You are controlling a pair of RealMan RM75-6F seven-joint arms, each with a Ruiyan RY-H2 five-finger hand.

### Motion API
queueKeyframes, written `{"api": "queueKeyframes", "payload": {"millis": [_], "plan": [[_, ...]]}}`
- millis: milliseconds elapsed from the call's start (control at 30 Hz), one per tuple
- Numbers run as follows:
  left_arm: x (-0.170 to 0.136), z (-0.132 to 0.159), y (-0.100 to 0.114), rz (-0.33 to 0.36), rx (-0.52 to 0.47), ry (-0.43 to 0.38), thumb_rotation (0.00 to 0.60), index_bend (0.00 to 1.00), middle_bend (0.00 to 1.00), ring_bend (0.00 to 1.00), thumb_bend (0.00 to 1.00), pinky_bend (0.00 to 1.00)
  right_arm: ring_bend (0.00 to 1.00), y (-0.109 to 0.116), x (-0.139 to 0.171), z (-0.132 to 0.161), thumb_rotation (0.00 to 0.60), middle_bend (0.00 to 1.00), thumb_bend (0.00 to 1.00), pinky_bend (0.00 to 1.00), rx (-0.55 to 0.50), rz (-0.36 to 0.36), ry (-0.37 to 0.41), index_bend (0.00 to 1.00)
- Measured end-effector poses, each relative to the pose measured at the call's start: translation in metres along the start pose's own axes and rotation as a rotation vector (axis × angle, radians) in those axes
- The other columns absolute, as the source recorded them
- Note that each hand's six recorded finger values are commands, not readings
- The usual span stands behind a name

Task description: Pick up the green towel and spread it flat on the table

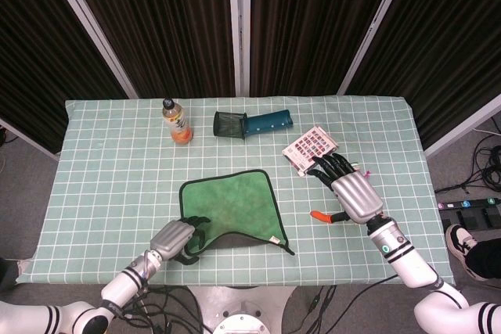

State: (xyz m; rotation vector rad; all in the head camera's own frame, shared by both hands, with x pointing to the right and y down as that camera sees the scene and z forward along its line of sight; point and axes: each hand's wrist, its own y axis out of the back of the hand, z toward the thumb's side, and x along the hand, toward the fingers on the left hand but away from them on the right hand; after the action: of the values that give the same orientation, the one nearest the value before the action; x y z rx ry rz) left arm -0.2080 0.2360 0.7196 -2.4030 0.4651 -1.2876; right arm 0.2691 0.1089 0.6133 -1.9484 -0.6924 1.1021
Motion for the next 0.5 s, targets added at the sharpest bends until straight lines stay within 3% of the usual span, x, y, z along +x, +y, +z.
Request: {"api": "queueKeyframes", "payload": {"millis": [333, 500], "plan": [[-0.016, 0.015, -0.015, -0.129, 0.042, -0.073, 0.6, 0.52, 0.24, 0.16, 0.3, 0.22, 0.0, 0.002, 0.003, -0.001, 0.406, 0.05, 0.12, 0.0, -0.003, -0.007, -0.009, 0.2], [-0.021, 0.018, -0.002, -0.11, -0.009, -0.082, 0.6, 0.48, 0.24, 0.16, 0.29, 0.22, 0.0, 0.004, 0.004, -0.005, 0.409, 0.05, 0.11, 0.0, -0.003, -0.013, -0.022, 0.2]]}}
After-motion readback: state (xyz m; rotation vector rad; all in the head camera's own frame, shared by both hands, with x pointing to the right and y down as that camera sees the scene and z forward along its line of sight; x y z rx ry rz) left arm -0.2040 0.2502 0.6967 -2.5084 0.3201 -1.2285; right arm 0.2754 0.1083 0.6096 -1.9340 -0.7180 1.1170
